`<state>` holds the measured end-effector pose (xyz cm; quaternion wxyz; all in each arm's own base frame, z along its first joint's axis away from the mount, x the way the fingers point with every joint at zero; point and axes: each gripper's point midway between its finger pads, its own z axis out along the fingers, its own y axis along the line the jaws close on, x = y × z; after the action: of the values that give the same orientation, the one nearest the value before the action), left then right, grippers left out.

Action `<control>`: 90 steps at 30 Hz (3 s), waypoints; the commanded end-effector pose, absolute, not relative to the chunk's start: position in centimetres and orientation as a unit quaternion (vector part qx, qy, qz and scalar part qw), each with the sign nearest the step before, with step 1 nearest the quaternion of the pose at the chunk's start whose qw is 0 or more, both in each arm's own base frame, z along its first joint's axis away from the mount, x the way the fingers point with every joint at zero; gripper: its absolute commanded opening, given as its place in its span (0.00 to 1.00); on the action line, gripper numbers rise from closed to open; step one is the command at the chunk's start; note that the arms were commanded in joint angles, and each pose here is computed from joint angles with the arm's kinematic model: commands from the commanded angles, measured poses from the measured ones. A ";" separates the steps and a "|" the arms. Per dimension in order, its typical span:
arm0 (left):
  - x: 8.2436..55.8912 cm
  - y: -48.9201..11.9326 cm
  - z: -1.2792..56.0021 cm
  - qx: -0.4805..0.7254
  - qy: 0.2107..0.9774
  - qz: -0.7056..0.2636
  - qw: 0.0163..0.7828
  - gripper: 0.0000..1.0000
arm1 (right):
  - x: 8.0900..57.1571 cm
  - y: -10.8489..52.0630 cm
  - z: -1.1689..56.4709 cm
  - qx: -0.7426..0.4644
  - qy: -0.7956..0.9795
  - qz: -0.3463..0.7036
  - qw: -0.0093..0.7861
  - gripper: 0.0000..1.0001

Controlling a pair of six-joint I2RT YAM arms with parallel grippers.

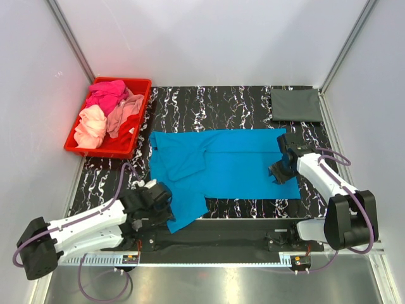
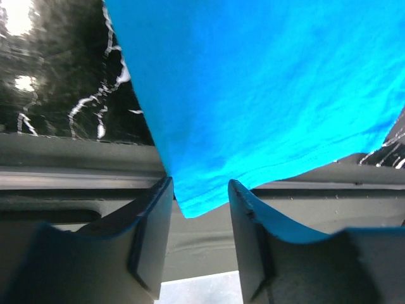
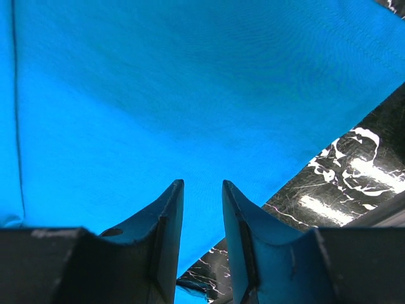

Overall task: Fold and stack the t-shirts
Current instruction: Fold the tshirt

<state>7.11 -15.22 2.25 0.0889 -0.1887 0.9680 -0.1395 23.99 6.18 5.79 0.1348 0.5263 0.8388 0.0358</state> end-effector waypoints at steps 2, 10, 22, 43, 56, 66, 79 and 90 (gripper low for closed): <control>6.9 -16.0 2.3 -0.193 0.965 -0.152 0.089 0.45 | 24.2 5.7 6.6 0.536 0.830 0.044 0.146 0.38; 6.9 -16.1 2.0 -0.187 0.970 -0.126 0.095 0.50 | 24.2 5.5 7.0 0.537 0.829 0.048 0.150 0.38; 7.2 -17.9 2.1 -0.190 0.963 -0.157 0.112 0.22 | 23.9 5.3 6.9 0.547 0.823 0.044 0.145 0.38; 21.2 -17.3 12.9 -0.155 0.928 -0.224 0.254 0.00 | 20.1 -2.5 5.2 0.747 0.649 -0.050 0.137 0.41; 26.2 -14.3 14.7 -0.179 0.909 -0.250 0.281 0.00 | 17.7 -3.3 2.4 0.755 0.637 -0.100 0.115 0.43; 27.9 -13.8 14.9 -0.186 0.906 -0.255 0.281 0.00 | 17.3 -3.6 1.4 0.760 0.629 -0.110 0.120 0.43; 28.2 -13.0 14.7 -0.192 0.907 -0.235 0.291 0.00 | 17.6 -4.2 1.0 0.752 0.634 -0.103 0.150 0.00; 30.2 -10.6 16.3 -0.208 0.904 -0.172 0.331 0.00 | 20.9 -5.0 4.6 0.656 0.722 -0.085 0.203 0.00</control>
<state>28.27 -11.77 14.37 0.2906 -0.2041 0.9142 -0.1951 19.17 -3.60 3.02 0.1640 0.6968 0.6947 -0.0711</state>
